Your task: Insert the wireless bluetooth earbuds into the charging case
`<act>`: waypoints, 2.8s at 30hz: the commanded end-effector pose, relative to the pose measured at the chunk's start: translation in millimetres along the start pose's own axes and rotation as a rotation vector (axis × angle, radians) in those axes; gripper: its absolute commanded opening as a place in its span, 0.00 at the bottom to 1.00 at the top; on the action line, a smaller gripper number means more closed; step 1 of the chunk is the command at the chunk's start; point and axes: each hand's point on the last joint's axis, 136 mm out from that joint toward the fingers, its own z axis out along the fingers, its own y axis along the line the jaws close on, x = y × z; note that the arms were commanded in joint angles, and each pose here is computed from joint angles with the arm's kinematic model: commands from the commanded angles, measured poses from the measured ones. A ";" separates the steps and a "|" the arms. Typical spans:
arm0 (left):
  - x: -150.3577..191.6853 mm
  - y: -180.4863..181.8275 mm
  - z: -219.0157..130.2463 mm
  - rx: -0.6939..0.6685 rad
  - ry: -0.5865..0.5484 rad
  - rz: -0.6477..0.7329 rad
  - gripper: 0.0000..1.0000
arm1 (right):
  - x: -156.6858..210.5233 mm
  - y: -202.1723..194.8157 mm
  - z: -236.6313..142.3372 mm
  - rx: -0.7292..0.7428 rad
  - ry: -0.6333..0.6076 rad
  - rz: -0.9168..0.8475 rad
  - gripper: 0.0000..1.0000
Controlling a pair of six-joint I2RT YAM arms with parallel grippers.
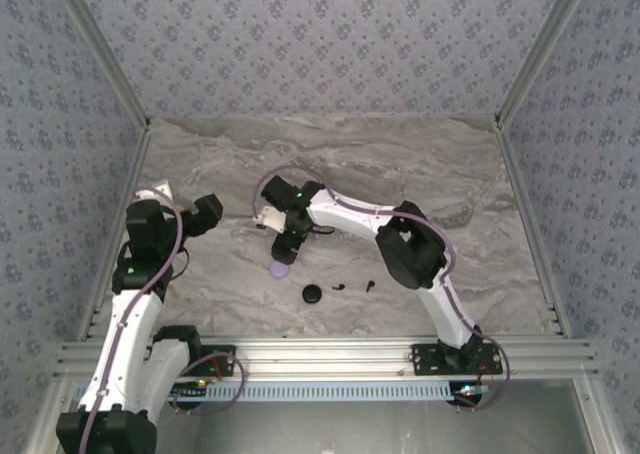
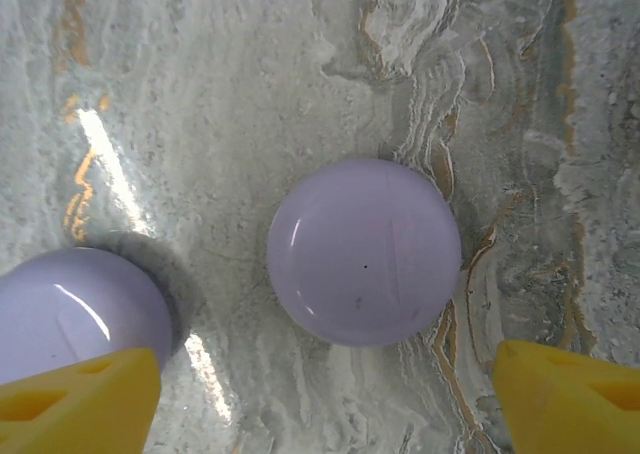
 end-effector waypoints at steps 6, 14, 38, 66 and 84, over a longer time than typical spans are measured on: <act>4.2 6.1 -2.0 -0.022 0.004 0.014 0.96 | -1.5 -3.9 15.8 -0.034 0.015 -0.084 0.83; 4.7 8.0 -1.1 -0.029 0.003 0.012 0.97 | -2.7 -2.0 26.2 -0.064 0.009 -0.099 0.76; 28.5 10.2 4.9 -0.005 0.079 -0.027 0.98 | -27.1 4.0 16.1 -0.066 -0.147 -0.172 0.44; 107.8 -57.2 52.7 0.529 0.552 -0.423 0.88 | -42.8 -0.4 -64.6 -0.051 -0.446 -0.096 0.44; 120.8 -102.9 50.3 0.674 0.675 -0.351 0.58 | -54.7 11.5 -85.5 -0.082 -0.505 -0.119 0.45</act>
